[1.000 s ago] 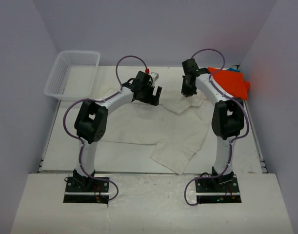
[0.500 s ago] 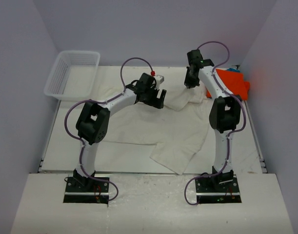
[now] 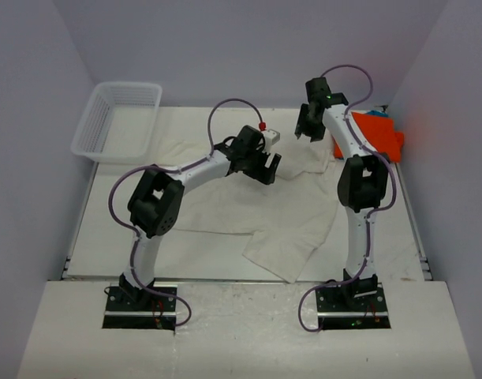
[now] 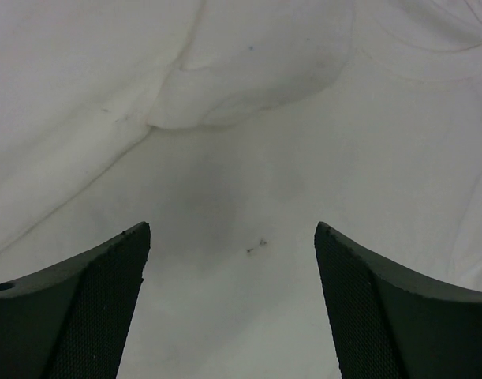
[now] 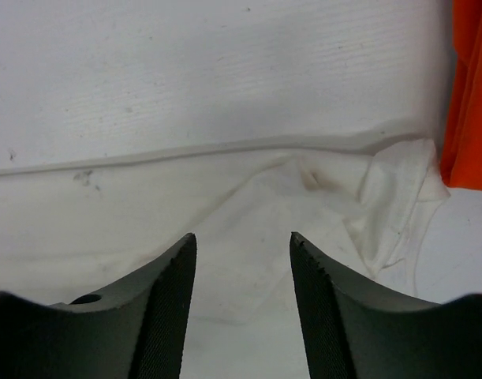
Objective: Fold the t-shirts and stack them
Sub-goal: Fold the flattened tshirt in 1/3 of the way
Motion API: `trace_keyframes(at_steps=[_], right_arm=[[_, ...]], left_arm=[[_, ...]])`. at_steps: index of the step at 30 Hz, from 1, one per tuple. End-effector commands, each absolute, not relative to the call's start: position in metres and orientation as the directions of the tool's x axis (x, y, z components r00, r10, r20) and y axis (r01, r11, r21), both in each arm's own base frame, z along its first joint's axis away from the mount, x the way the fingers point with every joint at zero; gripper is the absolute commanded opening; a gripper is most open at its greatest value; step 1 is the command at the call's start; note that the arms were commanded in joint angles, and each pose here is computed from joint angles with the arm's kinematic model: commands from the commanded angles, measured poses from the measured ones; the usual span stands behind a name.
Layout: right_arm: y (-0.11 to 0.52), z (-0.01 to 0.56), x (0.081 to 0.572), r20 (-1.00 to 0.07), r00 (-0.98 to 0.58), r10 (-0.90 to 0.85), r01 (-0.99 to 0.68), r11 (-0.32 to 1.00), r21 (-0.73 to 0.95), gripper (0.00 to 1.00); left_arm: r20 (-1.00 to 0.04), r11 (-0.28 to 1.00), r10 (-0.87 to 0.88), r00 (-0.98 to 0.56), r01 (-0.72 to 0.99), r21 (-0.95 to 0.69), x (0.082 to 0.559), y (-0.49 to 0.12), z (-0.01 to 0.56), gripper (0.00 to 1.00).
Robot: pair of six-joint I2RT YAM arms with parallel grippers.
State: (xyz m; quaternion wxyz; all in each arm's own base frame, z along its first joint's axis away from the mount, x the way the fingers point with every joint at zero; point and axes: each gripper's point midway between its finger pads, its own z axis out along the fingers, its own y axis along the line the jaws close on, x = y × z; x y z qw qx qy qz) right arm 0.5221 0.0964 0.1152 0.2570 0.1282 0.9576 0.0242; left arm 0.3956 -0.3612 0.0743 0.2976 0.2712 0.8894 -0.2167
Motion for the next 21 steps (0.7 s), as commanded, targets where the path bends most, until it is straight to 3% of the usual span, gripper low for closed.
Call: trace_keyframes(at_steps=[1,7,12,14,21], right_arm=[[0.093,0.132,0.533,-0.531,-0.810,0.251,0.221,0.968,0.120,0.53],[0.072,0.190,0.515,-0.638,-0.725,0.258,0.260,0.961,0.094,0.56],[0.059,0.255,0.466,-0.728,-0.623,0.286,0.270,0.952,0.143,0.56],[0.053,0.267,0.453,-0.747,-0.602,0.284,0.276,0.951,0.139,0.55],[0.044,0.299,0.413,-0.789,-0.549,0.277,0.257,0.954,0.156,0.55]], left_arm=[[-0.743,0.719,0.353,-0.568,0.673,-0.174,0.402,-0.383,0.116,0.83],[-0.773,0.775,0.421,-0.474,0.631,0.035,0.406,-0.391,0.109,0.79],[-0.794,0.815,0.444,-0.416,0.556,0.165,0.415,-0.396,0.100,0.70],[-0.796,0.825,0.458,-0.396,0.522,0.215,0.418,-0.398,0.095,0.62],[-0.810,0.815,0.514,-0.283,0.453,0.360,0.429,-0.415,0.088,0.60]])
